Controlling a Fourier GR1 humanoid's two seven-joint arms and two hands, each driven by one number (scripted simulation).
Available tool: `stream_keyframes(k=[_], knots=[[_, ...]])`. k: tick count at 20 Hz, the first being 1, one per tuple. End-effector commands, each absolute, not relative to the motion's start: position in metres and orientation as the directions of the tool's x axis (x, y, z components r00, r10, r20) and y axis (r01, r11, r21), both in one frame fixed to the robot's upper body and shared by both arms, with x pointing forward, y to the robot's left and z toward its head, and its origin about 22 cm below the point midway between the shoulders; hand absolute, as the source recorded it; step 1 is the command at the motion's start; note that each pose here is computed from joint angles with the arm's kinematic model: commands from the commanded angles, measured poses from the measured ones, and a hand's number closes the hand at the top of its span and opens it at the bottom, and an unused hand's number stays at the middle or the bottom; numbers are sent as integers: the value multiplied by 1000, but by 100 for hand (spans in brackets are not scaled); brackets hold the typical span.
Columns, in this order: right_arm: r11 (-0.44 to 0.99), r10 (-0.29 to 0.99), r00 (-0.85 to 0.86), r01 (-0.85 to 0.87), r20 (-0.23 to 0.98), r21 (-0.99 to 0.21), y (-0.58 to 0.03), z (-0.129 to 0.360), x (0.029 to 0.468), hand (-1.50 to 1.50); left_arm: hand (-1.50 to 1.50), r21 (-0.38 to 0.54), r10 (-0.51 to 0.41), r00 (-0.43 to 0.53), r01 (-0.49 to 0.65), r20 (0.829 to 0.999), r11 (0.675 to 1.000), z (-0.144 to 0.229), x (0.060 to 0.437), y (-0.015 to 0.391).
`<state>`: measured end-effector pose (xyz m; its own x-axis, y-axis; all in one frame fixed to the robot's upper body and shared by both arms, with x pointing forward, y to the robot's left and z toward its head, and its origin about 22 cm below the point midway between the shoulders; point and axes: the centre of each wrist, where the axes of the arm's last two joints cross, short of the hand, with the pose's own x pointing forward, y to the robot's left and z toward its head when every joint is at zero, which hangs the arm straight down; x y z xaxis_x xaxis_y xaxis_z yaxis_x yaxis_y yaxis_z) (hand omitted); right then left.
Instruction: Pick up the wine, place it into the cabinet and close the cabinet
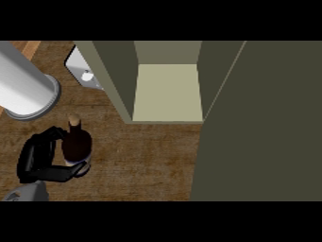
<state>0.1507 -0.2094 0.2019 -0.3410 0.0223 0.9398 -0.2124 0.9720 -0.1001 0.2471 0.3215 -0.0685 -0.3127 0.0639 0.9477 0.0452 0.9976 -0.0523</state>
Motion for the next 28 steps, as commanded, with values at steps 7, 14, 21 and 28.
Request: stream_keyframes(k=[7,14,21,28], knots=[[964,-7,-354,-252,935,-88,-219,217,126,-150,150,-153,193,-344,141,919,978,5,240,277],[967,-26,-359,-247,933,-68,-212,210,129,-150,150,-127,187,-302,208,935,970,46,230,234],[963,-24,-351,-259,936,-72,-208,211,143,-150,150,-137,220,-287,283,932,949,82,242,190],[967,-20,-362,-243,932,-73,-218,209,135,-150,150,-172,261,-303,291,916,941,113,254,140]])
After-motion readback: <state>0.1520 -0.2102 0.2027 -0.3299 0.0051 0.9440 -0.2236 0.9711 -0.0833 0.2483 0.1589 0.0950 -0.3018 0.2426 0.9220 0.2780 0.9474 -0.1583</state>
